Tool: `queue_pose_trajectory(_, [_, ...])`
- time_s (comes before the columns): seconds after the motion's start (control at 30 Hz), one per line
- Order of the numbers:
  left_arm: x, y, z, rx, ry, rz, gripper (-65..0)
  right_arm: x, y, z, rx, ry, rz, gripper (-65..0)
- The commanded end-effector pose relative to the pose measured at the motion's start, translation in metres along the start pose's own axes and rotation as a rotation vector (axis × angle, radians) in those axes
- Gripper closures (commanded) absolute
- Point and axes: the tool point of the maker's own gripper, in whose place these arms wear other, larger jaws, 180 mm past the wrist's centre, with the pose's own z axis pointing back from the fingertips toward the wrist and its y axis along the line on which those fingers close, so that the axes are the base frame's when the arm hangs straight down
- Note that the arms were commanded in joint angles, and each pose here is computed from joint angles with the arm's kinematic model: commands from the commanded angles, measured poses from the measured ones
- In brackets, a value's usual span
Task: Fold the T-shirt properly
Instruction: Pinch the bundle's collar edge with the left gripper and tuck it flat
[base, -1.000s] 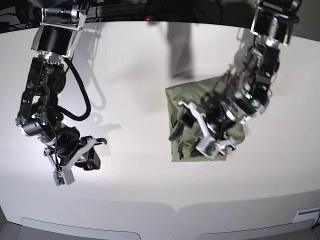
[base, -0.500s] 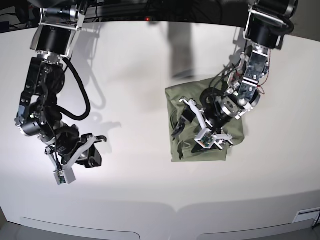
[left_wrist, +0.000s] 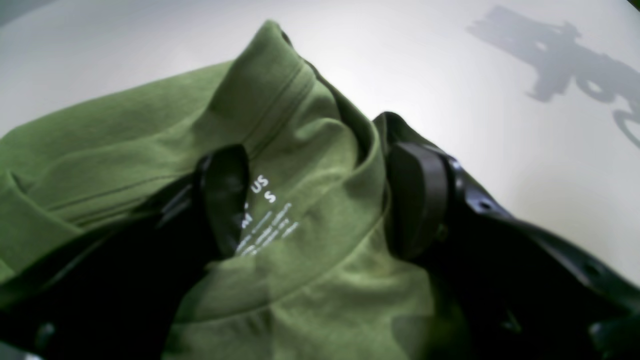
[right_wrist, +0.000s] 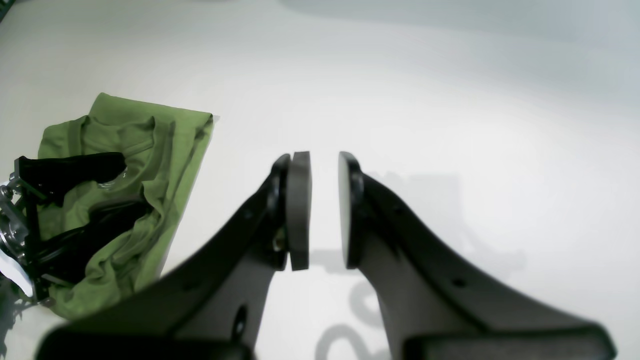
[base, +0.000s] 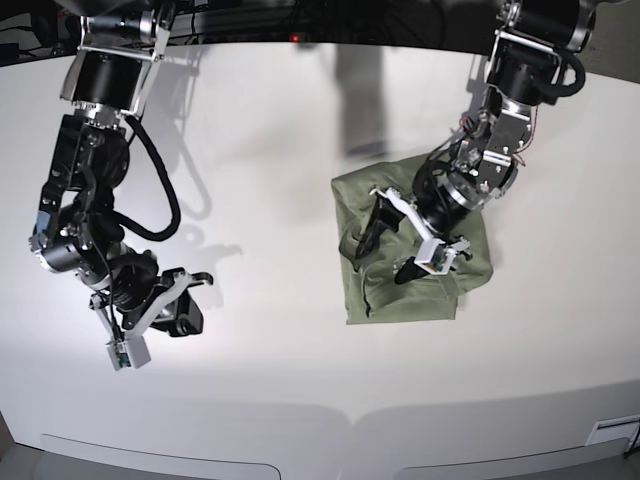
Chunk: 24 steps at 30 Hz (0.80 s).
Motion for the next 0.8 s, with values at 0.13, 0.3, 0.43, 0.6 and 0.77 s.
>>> queue_pose_trajectory(0.13, [0.028,0.006,-0.004,0.007,-0.068,-0.057,-42.5,0.022,-0.002,0.004,-0.002,-0.066,0.024,-9.6])
queue_pose_trajectory(0.3, [0.061,0.001,-0.008,-0.009,-0.147,-0.100,-42.5,0.022,-0.002,0.004,-0.002,-0.066,0.025,-9.6])
queue_pose_trajectory(0.43, [0.083,-0.001,-0.012,-0.018,-0.174,-0.136,-42.5,0.022,-0.002,0.004,-0.002,-0.066,0.025,-9.6])
queue_pose_trajectory(0.6, [0.094,0.009,-0.023,-0.008,-0.122,-0.168,-42.5,0.021,-0.002,0.004,-0.002,-0.059,0.024,-9.6])
queue_pose_trajectory(0.77, [0.077,0.008,-0.031,-0.006,-0.067,-0.135,-42.5,0.021,-0.001,0.004,0.000,-0.060,0.022,-9.6])
